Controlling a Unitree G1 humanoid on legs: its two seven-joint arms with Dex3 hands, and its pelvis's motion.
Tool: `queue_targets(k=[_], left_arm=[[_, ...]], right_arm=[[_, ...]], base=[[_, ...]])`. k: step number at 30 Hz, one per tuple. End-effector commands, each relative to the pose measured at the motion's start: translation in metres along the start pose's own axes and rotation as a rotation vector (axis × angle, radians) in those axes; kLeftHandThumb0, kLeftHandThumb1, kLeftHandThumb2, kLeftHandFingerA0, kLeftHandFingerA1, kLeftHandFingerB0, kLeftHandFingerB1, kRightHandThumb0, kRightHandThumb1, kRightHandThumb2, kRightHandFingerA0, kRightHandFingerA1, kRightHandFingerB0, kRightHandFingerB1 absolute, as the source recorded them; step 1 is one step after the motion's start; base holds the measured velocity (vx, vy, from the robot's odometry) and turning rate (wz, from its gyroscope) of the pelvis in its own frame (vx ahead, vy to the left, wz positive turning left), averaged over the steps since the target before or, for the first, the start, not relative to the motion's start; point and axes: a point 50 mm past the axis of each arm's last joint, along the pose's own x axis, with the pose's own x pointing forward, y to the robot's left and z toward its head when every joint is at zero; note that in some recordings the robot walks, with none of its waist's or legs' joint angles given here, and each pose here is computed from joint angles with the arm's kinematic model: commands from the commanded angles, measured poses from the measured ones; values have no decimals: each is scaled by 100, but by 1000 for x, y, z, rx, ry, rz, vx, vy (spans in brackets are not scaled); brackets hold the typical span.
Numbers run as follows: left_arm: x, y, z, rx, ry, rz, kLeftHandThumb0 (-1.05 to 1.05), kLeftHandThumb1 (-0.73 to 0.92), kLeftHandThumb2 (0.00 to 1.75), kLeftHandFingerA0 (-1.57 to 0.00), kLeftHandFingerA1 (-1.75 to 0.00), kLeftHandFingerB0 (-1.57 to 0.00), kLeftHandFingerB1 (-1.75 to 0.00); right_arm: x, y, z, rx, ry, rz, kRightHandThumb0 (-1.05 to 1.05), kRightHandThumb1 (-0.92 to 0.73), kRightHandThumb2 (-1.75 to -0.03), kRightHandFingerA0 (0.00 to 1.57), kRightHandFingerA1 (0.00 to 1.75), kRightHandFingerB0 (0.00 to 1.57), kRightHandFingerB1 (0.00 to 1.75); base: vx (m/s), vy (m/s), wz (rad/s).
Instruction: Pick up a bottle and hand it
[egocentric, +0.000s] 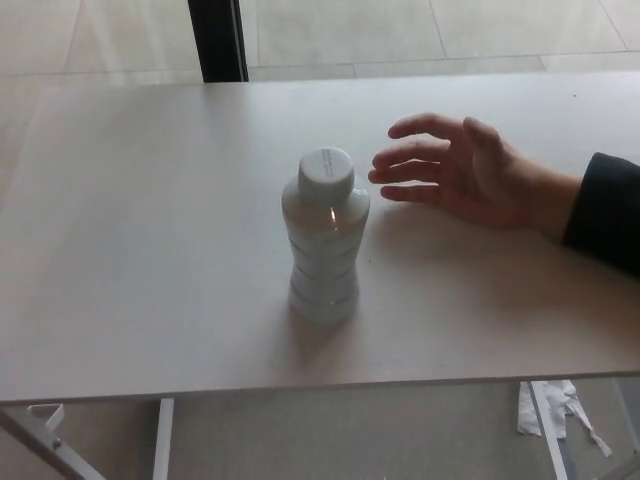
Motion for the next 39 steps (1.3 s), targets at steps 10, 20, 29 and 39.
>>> queue_targets(k=[10, 20, 29, 39], left_arm=[[23, -153, 25, 148, 13, -473, -77, 38, 81, -28, -57, -27, -49], [17, -167, 10, 202, 114, -617, -80, 51, 57, 0, -47, -10, -35], [18, -161, 9, 509, 174, -750, -90, 55, 93, 0, -16, 0, 0], [11, -184, 2, 502, 86, -666, -94, 59, 96, 0, -10, 0, 0]], right_arm=[[4, 0, 13, 23, -64, 16, -105, -18, -109, 62, 158, 14, 110], [4, 3, 12, 28, -66, 30, -105, -21, -109, 79, 158, 14, 109], [5, 5, 12, 26, -78, 40, -105, -23, -103, 81, 154, 21, 113], [6, 12, 18, 40, -101, 38, -105, -27, -90, 100, 145, 5, 155]], base=[[0, 0, 0], [0, 0, 0], [0, 0, 0], [0, 0, 0]])
